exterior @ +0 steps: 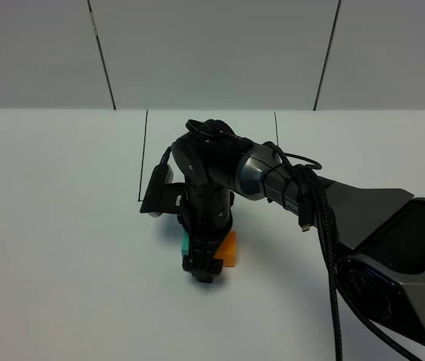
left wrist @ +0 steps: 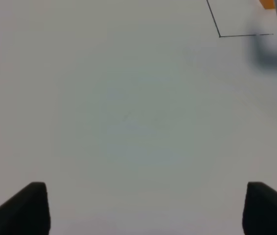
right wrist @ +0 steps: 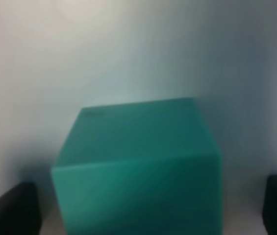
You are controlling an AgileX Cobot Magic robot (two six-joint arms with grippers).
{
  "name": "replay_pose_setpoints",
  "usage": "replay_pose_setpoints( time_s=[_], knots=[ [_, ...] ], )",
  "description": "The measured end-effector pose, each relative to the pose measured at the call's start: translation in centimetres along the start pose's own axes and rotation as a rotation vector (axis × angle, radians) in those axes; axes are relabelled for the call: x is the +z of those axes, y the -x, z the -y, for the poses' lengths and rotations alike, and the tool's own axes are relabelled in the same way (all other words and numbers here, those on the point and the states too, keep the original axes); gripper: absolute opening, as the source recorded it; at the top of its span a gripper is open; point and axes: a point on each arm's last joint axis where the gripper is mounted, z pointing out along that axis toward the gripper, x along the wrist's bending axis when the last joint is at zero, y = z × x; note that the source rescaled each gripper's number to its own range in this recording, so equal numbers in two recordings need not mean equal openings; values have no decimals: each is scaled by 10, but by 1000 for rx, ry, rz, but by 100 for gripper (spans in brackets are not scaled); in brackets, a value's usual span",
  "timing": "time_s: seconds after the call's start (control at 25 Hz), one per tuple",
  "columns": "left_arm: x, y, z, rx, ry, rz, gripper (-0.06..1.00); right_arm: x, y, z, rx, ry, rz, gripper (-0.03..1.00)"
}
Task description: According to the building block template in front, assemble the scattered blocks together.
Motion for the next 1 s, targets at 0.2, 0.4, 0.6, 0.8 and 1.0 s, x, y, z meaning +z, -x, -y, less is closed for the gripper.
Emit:
replay_pose_setpoints(
  time_s=[0.2, 0.4, 0.6, 0.8, 1.0],
  knots=[
    [0, 0, 0, 0, 0, 0, 69, 0, 0, 0, 0, 0, -2, 80],
    [0, 0, 0, 0, 1, 0, 69, 0, 0, 0, 0, 0, -1, 72],
    [0, 0, 0, 0, 0, 0, 69, 0, 0, -1, 1, 2, -2, 44],
    [0, 0, 0, 0, 0, 0, 69, 0, 0, -1, 1, 2, -2, 4],
    [0, 0, 0, 0, 0, 0, 69, 0, 0, -1, 1, 2, -2, 1]
  ],
)
